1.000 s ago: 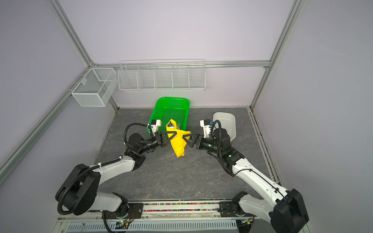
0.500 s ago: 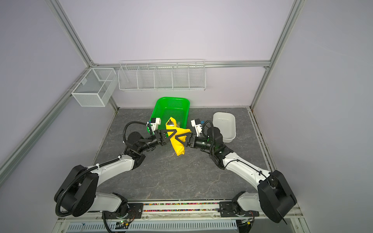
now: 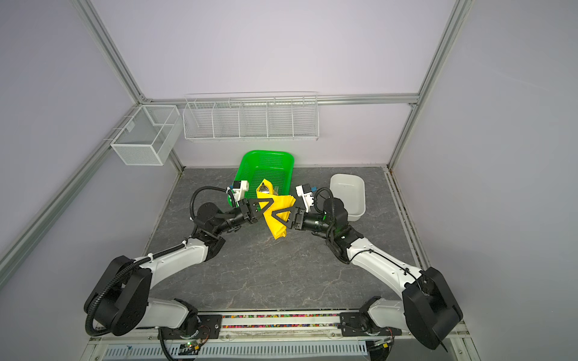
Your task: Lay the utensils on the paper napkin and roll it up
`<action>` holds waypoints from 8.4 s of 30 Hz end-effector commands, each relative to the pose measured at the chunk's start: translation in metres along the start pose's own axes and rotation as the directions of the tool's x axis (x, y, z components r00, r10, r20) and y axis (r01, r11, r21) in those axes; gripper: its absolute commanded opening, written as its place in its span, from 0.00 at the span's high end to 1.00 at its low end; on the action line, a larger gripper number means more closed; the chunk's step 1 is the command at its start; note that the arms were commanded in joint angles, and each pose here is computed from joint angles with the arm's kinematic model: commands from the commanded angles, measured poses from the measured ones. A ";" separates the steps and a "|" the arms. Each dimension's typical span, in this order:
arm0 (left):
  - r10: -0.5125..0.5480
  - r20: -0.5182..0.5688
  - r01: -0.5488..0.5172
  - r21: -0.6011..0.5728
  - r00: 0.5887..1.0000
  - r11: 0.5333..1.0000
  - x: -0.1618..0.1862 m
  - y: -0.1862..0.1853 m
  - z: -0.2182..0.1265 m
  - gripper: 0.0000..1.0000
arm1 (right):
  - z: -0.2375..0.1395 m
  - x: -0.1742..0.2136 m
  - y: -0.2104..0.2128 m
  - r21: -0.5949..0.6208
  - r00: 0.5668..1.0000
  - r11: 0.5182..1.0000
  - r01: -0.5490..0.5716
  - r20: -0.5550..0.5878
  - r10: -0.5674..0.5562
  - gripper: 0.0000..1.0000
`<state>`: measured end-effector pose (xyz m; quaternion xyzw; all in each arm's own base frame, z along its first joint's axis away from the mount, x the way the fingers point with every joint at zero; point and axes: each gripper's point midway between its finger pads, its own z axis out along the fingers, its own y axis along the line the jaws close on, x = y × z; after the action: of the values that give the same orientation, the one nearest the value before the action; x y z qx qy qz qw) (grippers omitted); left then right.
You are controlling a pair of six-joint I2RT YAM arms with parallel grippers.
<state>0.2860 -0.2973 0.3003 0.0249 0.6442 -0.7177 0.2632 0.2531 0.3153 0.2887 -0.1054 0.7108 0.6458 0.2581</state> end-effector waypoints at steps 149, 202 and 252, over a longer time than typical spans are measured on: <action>0.090 0.001 -0.090 0.110 0.996 0.990 -0.002 -0.037 0.011 1.00 | 0.001 -0.046 0.009 0.118 0.994 0.991 0.066 0.076 -0.075 0.82; 0.036 0.046 -0.043 0.153 0.998 0.987 -0.006 -0.034 0.007 0.93 | -0.020 -0.053 0.020 0.228 0.984 0.969 0.099 0.120 -0.129 0.94; 0.117 0.033 -0.120 0.084 0.993 0.989 -0.005 -0.031 0.009 1.00 | -0.073 -0.058 0.024 0.490 0.941 0.848 0.204 0.142 -0.308 0.33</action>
<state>0.2831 -0.3074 0.3083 0.0416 0.6246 -0.7280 0.2796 0.2792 0.2523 0.3251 -0.0410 0.7954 0.4623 0.3898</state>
